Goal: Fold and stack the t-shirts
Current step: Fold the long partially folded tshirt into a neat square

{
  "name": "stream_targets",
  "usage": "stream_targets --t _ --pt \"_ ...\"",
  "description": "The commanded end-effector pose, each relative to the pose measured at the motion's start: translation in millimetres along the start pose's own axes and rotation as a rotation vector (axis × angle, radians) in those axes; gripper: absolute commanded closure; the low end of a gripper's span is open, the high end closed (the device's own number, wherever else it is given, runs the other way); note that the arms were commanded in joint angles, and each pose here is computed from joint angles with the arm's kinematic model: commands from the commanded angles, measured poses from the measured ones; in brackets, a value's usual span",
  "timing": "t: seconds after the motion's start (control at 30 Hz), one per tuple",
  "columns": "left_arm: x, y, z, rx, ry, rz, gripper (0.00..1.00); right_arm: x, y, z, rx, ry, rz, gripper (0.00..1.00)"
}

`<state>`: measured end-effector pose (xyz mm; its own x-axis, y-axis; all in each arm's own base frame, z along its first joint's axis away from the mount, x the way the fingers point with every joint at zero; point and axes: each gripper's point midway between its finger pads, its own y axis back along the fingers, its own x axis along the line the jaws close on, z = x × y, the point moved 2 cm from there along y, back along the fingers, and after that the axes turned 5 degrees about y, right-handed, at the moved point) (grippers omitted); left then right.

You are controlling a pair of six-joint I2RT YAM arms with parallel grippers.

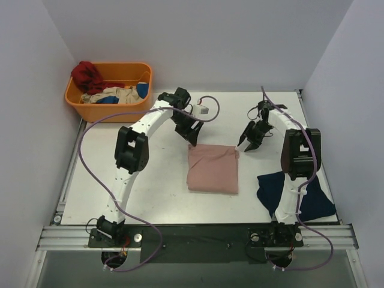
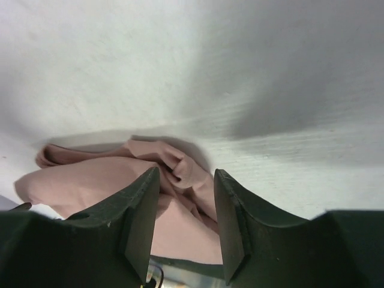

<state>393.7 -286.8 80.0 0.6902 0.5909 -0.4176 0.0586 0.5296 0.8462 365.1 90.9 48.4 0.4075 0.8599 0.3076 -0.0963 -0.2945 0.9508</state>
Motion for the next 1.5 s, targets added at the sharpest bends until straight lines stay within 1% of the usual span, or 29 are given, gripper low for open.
stream_targets --t 0.0,0.07,0.1,0.13,0.17,0.2,0.23,0.27,0.33,0.4,0.43,0.5,0.57,0.63,0.67,0.73,0.8,0.83,0.93,1.03,1.07,1.1,1.13,1.17,1.23,1.3,1.37,1.47 --pt "13 58 46 -0.243 0.017 0.09 0.26 21 56 39 -0.221 0.088 0.012 0.62" --pt "11 67 42 -0.256 0.02 0.115 0.26 22 69 37 -0.26 0.129 0.003 0.61" --pt "-1 77 45 -0.282 -0.001 0.109 0.29 21 70 31 -0.264 0.146 -0.009 0.61" --pt "-6 70 36 -0.264 -0.009 0.096 0.3 19 72 20 -0.261 0.162 -0.016 0.61" --pt "-25 78 37 -0.288 -0.052 0.074 0.33 20 67 8 -0.243 0.194 -0.026 0.6" --pt "-28 64 25 -0.267 -0.056 0.054 0.34 16 63 -9 -0.219 0.215 -0.037 0.59" --pt "-41 61 20 -0.261 -0.071 0.025 0.35 18 56 -23 -0.199 0.259 -0.057 0.58" --pt "-44 54 12 -0.236 -0.045 0.007 0.35 9 50 -37 -0.182 0.274 -0.095 0.56" --pt "-47 41 1 -0.199 0.011 -0.032 0.35 8 38 -60 -0.142 0.317 -0.105 0.55" --pt "-33 31 -2 -0.204 0.058 0.003 0.34 4 29 -72 -0.108 0.314 -0.113 0.55" --pt "-24 30 2 -0.228 0.061 0.035 0.34 2 27 -73 -0.107 0.307 -0.12 0.55" --pt "-17 23 2 -0.232 0.072 0.044 0.3 -7 23 -74 -0.113 0.308 -0.147 0.55" --pt "-14 13 0 -0.225 0.076 0.041 0.28 -6 17 -76 -0.098 0.322 -0.131 0.56" --pt "-14 2 0 -0.218 0.077 0.023 0.27 -6 10 -80 -0.076 0.322 -0.111 0.59" --pt "-17 -3 0 -0.216 0.083 -0.007 0.26 -1 6 -78 -0.078 0.321 -0.081 0.62" --pt "-16 -8 3 -0.233 0.093 -0.021 0.26 2 2 -77 -0.078 0.329 -0.059 0.65" --pt "-11 -10 5 -0.25 0.104 -0.016 0.27 4 5 -69 -0.102 0.35 -0.051 0.64" --pt "-9 -10 6 -0.261 0.102 -0.022 0.28 7 9 -63 -0.124 0.357 -0.038 0.61" --pt "-7 -10 9 -0.288 0.085 -0.033 0.36 17 17 -38 -0.198 0.389 0.047 0.58" --pt "-7 -16 6 -0.278 0.086 -0.048 0.45 21 16 -23 -0.218 0.394 0.089 0.56" --pt "-8 -17 6 -0.276 0.085 -0.062 0.5 23 15 -20 -0.229 0.413 0.092 0.56" --pt "-10 -19 5 -0.27 0.086 -0.074 0.53 27 11 -19 -0.222 0.43 0.106 0.56" --pt "-12 -18 6 -0.276 0.079 -0.083 0.6 30 9 -18 -0.222 0.45 0.116 0.56" --pt "-14 -19 6 -0.276 0.078 -0.088 0.64 36 7 -17 -0.216 0.471 0.13 0.57" --pt "-16 -17 7 -0.285 0.071 -0.095 0.76 44 2 -16 -0.209 0.503 0.136 0.57" --pt "-17 -14 8 -0.293 0.066 -0.094 0.83 51 -1 -13 -0.216 0.523 0.159 0.6" --pt "-19 -12 8 -0.296 0.061 -0.096 0.84 58 -2 -7 -0.236 0.516 0.181 0.61" --pt "-19 -12 8 -0.293 0.063 -0.095 0.93 58 -9 -1 -0.226 0.49 0.183 0.64"
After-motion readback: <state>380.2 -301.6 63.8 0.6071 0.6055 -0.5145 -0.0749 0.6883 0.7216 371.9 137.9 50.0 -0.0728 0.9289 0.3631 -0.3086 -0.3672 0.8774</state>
